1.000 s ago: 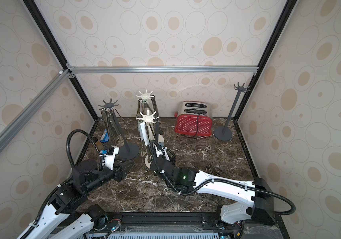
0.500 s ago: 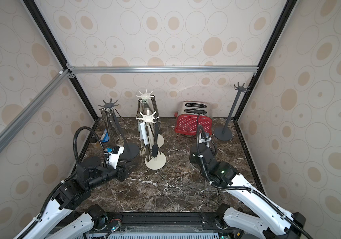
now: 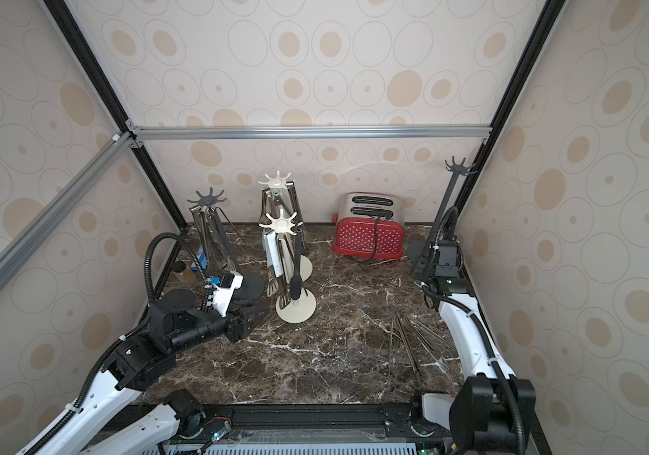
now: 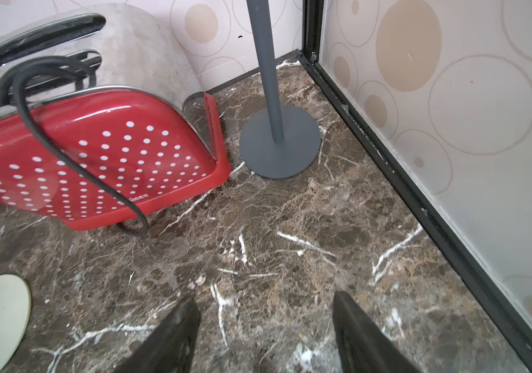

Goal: Hang food tongs on kitchen utensil racks
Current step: Pick up the rack from the corner of the board, then place the rack at the center of the board.

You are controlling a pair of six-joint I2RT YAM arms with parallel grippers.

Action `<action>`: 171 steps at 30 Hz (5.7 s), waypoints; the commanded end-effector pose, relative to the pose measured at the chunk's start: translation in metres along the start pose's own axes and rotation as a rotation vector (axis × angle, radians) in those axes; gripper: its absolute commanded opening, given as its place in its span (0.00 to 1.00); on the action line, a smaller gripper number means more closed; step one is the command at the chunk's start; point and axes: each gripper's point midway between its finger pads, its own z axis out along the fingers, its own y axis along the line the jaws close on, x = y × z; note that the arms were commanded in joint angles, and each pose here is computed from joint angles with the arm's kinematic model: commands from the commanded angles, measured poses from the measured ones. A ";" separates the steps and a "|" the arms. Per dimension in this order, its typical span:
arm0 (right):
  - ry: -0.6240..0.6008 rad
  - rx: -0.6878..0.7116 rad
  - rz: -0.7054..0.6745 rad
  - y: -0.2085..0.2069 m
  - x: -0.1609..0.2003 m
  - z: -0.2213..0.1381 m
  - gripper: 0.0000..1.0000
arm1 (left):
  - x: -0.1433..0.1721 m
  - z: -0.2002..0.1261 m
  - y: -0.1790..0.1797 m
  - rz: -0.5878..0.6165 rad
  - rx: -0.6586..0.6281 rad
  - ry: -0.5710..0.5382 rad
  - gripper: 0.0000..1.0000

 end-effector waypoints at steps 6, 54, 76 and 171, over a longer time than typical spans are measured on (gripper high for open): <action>-0.191 -0.009 -0.113 0.012 -0.084 0.046 0.72 | -0.016 -0.011 0.008 0.071 -0.067 -0.083 0.62; -0.579 -0.011 -0.189 0.006 -0.166 0.135 0.00 | -0.024 0.012 0.030 0.119 -0.165 -0.104 0.68; -0.784 -0.098 -0.198 0.014 -0.188 -0.009 0.00 | -0.023 0.007 0.030 0.109 -0.163 -0.128 0.66; -0.506 -0.490 -0.278 0.189 0.050 -0.126 0.59 | -0.039 -0.024 0.003 -0.008 -0.094 -0.035 0.62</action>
